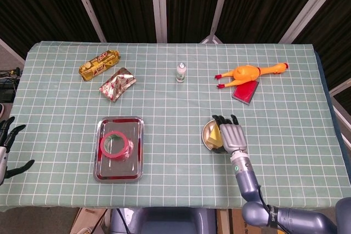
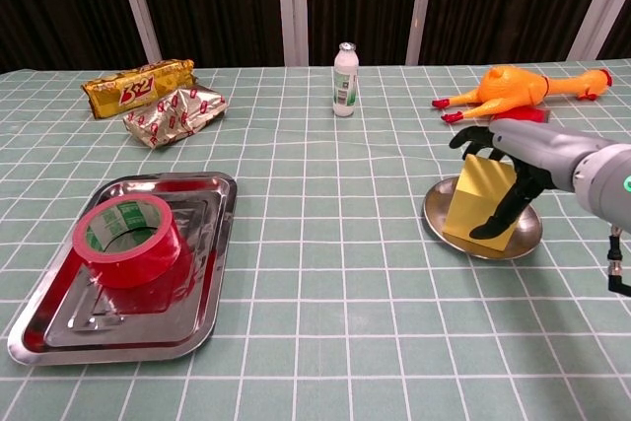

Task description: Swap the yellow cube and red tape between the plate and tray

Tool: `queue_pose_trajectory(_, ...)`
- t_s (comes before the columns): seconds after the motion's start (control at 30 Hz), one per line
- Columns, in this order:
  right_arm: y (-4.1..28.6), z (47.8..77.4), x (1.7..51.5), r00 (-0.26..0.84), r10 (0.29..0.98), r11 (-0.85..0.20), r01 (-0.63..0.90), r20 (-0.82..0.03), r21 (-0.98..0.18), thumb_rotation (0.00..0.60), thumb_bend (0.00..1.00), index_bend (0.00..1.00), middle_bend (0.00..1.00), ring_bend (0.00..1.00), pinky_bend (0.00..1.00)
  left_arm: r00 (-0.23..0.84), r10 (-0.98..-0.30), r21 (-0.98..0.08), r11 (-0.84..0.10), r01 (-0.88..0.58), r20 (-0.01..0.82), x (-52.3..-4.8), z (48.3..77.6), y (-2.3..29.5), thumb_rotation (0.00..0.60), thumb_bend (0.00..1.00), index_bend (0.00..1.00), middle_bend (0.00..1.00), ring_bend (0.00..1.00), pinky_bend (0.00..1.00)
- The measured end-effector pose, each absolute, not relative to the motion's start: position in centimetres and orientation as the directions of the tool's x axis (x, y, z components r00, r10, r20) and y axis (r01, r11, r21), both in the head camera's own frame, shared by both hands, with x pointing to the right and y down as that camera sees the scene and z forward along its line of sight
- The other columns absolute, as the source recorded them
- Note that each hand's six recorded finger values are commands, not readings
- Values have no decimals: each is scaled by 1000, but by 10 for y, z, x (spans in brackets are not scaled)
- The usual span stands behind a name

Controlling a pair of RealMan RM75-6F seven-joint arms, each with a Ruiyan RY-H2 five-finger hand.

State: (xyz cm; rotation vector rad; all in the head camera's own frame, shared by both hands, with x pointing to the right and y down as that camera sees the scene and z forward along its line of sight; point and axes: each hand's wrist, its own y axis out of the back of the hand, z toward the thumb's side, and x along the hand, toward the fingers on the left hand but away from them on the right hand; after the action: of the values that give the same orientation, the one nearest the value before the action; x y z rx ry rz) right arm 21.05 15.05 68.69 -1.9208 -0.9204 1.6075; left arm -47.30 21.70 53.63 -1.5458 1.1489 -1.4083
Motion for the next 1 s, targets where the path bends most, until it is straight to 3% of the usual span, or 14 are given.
queue_pose_trajectory(0.17,143,680,210,86,784,-617,220,-615,-756,600,128,375,555,613,246,9,-941,-932,-336,-137,338,-470,537,218,600,73,179,0,0,0)
queue_pose_trajectory(0.27,139,678,210,83,805,-590,224,-588,-776,600,176,411,575,636,283,9,-940,-931,-338,-139,341,-469,538,219,600,74,179,0,0,0)
queue_pose_trajectory(0.57,113,660,188,147,871,-491,248,-469,-835,600,199,424,576,637,283,-1,-941,-932,-335,-139,338,-472,537,218,600,74,179,0,0,0)
queue_pose_trajectory(0.73,97,653,153,229,861,-506,289,-455,-813,600,200,424,564,587,273,-8,-940,-932,-336,-137,340,-473,538,217,600,74,179,0,0,0)
queue_pose_trajectory(0.9,91,659,111,304,826,-558,324,-474,-764,600,201,415,509,519,187,-21,-939,-931,-337,-138,343,-476,540,215,600,74,179,0,0,0)
queue_pose_trajectory(1.0,93,669,97,316,812,-579,325,-491,-748,600,201,342,456,436,104,-29,-938,-931,-339,-136,345,-478,541,213,600,73,179,0,0,0)
